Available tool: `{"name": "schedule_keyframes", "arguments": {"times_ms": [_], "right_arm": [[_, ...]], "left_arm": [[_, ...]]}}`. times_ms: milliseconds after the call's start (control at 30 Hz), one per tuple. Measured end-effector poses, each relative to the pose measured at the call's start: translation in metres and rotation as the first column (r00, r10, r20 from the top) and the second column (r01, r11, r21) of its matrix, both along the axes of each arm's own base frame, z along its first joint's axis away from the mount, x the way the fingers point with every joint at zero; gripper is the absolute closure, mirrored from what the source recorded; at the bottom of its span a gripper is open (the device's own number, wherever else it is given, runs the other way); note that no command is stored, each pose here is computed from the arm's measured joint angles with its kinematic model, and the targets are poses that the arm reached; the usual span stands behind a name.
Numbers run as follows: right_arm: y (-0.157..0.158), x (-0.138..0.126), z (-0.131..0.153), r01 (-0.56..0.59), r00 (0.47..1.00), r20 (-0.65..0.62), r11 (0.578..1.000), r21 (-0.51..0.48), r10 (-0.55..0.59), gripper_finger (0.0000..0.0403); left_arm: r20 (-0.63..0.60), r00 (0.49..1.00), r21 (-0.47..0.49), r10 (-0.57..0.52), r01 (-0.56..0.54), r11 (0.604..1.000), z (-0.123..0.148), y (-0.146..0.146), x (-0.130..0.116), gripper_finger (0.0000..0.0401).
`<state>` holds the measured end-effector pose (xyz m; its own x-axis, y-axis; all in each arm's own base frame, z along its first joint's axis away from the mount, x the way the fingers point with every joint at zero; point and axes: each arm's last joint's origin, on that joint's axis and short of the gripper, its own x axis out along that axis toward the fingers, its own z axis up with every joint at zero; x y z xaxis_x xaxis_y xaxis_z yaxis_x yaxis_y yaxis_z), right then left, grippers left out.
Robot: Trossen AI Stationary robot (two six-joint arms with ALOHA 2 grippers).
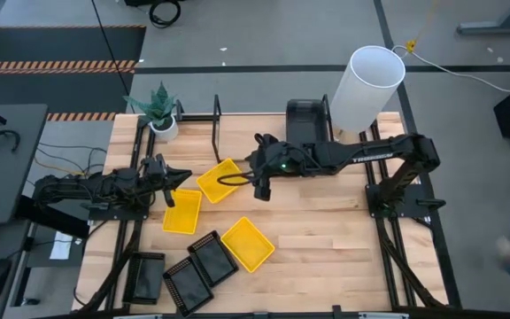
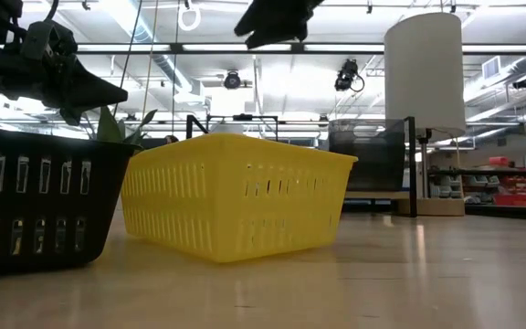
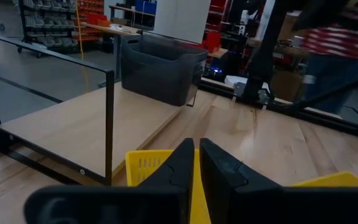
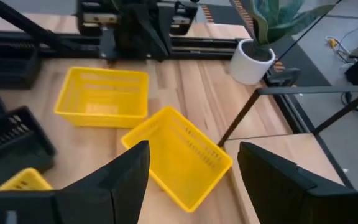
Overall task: Stack baskets on shelf by color
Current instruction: Stack the middle yellow bin on the top yellow bin
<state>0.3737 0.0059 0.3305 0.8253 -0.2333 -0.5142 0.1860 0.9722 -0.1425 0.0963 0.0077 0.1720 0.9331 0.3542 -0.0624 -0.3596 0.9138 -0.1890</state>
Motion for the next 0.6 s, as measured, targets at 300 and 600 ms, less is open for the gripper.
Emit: {"name": "schedule_keyframes", "arguments": {"times_ms": [300,600], "right_arm": [[0.010,-0.004,0.007,-0.017,0.999,0.027,1.000,-0.002,0.017,0.0154],[0.012,-0.002,0.010,-0.070,0.996,0.040,0.993,-0.091,0.074,0.0157]], "left_arm": [[0.000,1.000,0.000,0.000,0.000,1.000,0.000,0.000,0.000,0.0365],[0.000,1.000,0.001,0.000,0.000,1.000,0.000,0.000,0.000,0.0369]]}}
